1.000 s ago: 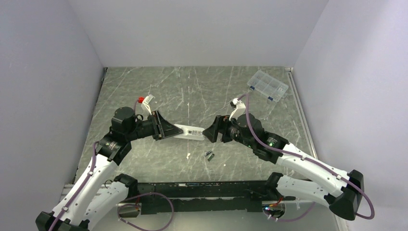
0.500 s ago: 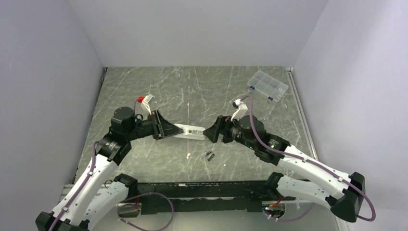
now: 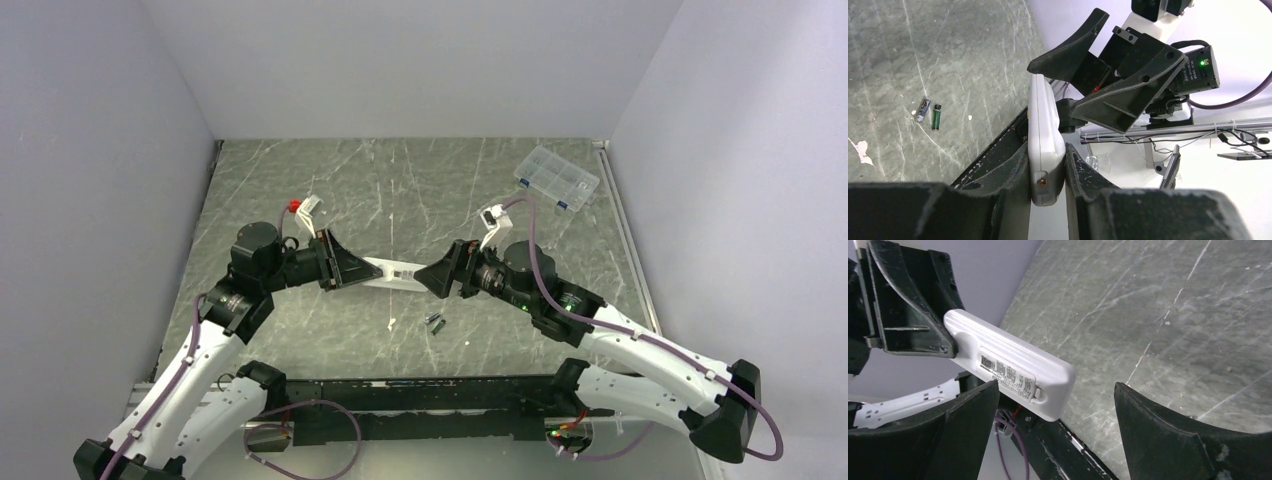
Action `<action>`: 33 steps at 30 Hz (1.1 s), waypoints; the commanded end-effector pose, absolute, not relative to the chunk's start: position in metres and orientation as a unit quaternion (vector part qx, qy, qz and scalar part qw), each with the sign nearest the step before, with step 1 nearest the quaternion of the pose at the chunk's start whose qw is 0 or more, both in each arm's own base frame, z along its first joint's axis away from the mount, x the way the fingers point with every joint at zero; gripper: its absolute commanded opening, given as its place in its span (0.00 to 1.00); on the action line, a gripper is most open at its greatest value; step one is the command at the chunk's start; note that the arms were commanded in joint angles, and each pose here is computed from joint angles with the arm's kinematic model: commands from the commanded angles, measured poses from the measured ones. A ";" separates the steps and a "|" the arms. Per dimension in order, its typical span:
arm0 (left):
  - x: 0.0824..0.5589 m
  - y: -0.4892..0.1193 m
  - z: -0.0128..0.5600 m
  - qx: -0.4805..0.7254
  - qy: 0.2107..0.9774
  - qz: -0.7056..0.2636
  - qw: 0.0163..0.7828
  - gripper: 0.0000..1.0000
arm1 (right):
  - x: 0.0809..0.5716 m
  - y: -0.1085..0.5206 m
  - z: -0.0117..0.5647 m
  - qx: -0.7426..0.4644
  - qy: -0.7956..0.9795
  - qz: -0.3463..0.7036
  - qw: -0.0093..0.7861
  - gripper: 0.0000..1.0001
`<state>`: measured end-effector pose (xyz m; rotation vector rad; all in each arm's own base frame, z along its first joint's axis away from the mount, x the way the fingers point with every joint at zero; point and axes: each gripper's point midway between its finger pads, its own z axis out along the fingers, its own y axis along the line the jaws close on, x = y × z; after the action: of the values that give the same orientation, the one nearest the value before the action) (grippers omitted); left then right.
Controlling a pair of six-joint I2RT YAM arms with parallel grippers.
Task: Load the batteries into the remote control
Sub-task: Remove the battery cover from the remote control.
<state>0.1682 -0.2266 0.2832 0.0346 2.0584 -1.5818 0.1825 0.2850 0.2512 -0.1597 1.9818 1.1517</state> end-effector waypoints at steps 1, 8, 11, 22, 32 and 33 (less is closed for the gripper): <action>0.165 -0.229 0.299 0.038 0.746 -0.602 0.283 0.00 | 0.181 0.289 0.287 -0.062 0.749 0.497 0.433 0.87; 0.165 -0.228 0.299 0.039 0.748 -0.597 0.288 0.00 | 0.181 0.282 0.285 -0.064 0.758 0.480 0.437 0.88; 0.165 -0.228 0.300 0.040 0.747 -0.597 0.289 0.00 | 0.183 0.277 0.277 -0.054 0.769 0.465 0.436 0.87; 0.166 -0.228 0.296 0.039 0.749 -0.597 0.286 0.00 | 0.162 0.284 0.304 -0.076 0.732 0.530 0.422 0.88; 0.164 -0.230 0.292 0.041 0.744 -0.606 0.278 0.00 | 0.147 0.295 0.319 -0.102 0.705 0.577 0.399 0.88; 0.163 -0.230 0.292 0.042 0.744 -0.607 0.277 0.00 | 0.145 0.296 0.320 -0.105 0.701 0.582 0.397 0.88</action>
<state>0.1669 -0.2276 0.2821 0.0511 2.0530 -1.5932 0.1551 0.2878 0.2869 -0.2231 1.8952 1.3450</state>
